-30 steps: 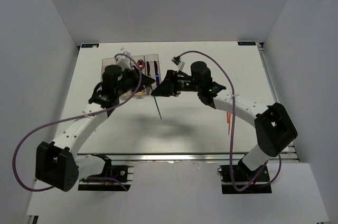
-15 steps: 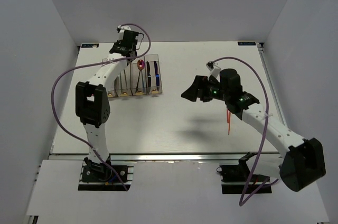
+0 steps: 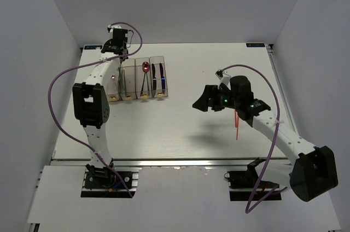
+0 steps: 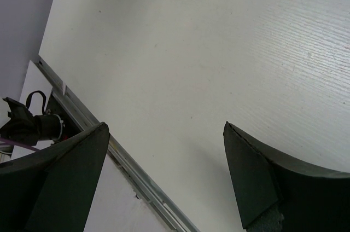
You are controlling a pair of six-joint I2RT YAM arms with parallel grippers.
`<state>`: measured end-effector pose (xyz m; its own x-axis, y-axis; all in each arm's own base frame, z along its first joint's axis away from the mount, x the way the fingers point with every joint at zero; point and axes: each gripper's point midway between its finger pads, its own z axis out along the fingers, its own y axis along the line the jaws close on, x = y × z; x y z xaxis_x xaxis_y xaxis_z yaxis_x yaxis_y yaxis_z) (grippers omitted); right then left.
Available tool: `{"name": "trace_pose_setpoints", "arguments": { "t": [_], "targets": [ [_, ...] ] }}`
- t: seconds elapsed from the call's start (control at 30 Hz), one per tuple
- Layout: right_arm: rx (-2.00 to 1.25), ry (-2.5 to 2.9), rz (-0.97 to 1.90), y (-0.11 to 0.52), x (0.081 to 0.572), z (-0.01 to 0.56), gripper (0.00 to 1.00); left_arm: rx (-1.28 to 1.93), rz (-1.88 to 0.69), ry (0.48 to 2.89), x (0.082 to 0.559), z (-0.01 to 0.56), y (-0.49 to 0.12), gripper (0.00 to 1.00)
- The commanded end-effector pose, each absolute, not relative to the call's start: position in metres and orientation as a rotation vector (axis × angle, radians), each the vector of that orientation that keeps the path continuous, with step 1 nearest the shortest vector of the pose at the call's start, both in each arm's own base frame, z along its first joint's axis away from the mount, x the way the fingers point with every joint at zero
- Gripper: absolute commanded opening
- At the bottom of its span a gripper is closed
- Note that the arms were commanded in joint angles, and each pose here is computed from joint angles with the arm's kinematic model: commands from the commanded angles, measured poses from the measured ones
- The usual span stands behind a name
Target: Sort the eating utensils into containers
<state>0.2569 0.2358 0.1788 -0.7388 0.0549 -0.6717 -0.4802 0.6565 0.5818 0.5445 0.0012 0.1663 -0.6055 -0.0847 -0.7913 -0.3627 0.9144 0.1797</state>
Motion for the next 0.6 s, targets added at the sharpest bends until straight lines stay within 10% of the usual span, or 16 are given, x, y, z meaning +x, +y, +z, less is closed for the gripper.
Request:
{"name": "trace_pose_setpoints", "arguments": {
  "t": [0.0,0.4,0.57],
  "targets": [
    [-0.361,2.181,1.030,0.234,0.258,0.178,0.89,-0.369,0.272,2.114,0.560,0.200,-0.008,0.01],
    [-0.269,2.191,0.952,0.216,0.264,0.170,0.89,-0.389,0.237,2.171,0.556,0.154,-0.006,0.09],
    [-0.158,2.210,0.861,0.196,0.274,0.168,0.89,-0.352,0.205,2.220,0.556,0.138,-0.021,0.34]
  ]
}}
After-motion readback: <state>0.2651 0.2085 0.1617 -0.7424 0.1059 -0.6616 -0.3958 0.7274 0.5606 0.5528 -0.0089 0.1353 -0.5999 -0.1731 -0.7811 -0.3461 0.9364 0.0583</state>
